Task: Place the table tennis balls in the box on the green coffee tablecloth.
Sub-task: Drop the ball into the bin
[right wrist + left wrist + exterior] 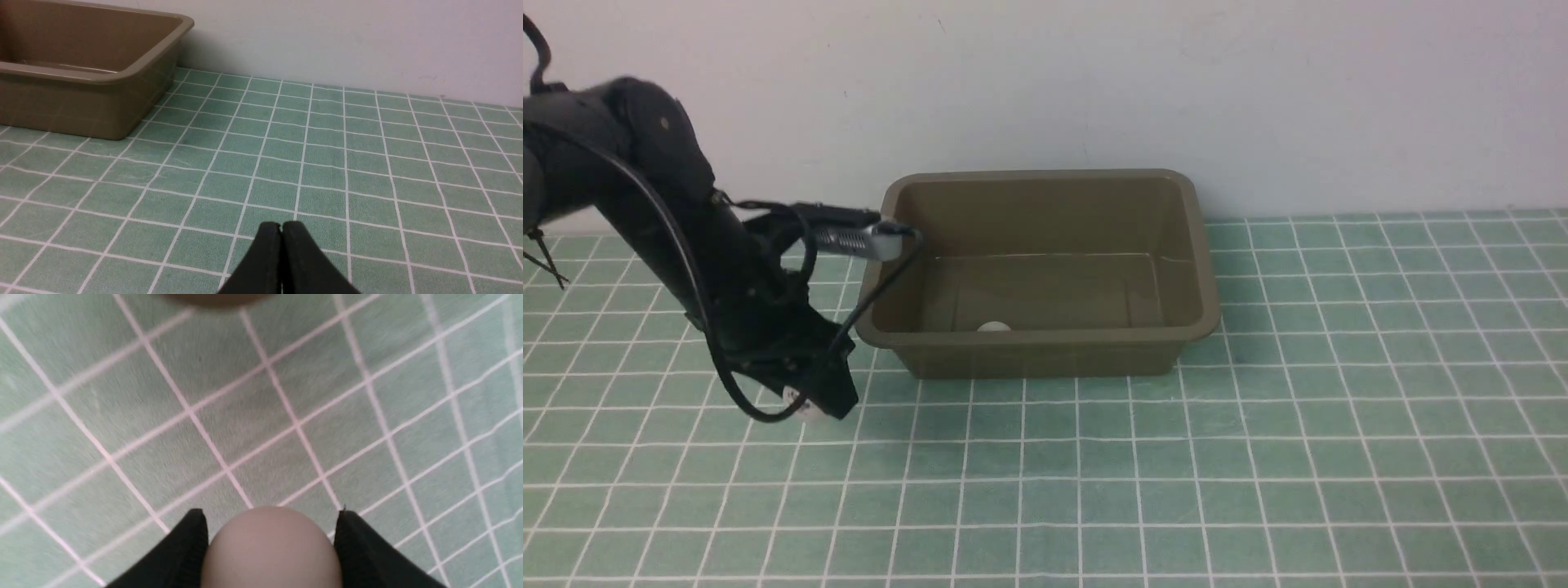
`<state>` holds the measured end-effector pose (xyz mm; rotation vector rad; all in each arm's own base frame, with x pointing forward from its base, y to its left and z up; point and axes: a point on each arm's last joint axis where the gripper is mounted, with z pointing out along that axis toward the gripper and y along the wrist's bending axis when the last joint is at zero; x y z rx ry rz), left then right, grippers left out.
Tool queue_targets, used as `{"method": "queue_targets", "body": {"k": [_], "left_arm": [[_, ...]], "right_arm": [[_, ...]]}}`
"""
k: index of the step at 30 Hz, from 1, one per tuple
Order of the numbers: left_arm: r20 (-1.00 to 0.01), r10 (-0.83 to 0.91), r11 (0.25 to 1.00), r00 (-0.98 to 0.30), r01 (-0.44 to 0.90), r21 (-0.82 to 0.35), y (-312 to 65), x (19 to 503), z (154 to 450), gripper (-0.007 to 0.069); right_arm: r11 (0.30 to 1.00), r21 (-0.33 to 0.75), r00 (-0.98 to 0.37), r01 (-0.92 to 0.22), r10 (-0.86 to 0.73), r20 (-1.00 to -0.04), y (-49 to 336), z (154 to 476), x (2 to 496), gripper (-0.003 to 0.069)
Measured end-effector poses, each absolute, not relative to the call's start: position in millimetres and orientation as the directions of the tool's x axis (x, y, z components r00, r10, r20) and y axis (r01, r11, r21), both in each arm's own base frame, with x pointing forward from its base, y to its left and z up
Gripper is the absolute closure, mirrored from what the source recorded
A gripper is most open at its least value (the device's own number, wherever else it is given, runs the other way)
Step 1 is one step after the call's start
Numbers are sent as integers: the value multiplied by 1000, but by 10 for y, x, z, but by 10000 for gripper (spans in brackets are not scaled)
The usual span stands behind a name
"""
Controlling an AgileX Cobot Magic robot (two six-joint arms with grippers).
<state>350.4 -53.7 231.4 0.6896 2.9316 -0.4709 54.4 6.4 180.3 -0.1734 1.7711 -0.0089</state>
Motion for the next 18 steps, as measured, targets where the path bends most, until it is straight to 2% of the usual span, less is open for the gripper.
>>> {"method": "queue_targets", "body": {"k": [3,6,9,12,15,18], "left_arm": [[-282,415,843,-865,482,-240,-563,3640,2719,273],[-378,392,834,-838,498,-239,-604,3718,2993,273],[-434,365,829,-824,500,-251,-636,3762,3105,273],[-542,287,838,-790,481,-258,-675,3870,3201,273],[-622,211,854,-754,452,-259,-693,3981,3216,273],[-660,198,861,-724,450,-235,-755,4090,3143,273]], "right_arm": [[989,-101,-196,-112,-122,-973,64,1803,544,676],[989,-101,-196,-112,-122,-973,64,1803,544,676],[989,-101,-196,-112,-122,-973,64,1803,544,676],[989,-101,-196,-112,-122,-973,64,1803,544,676],[989,-101,-196,-112,-122,-973,64,1803,544,676],[989,-101,-196,-112,-122,-973,64,1803,544,676]]}}
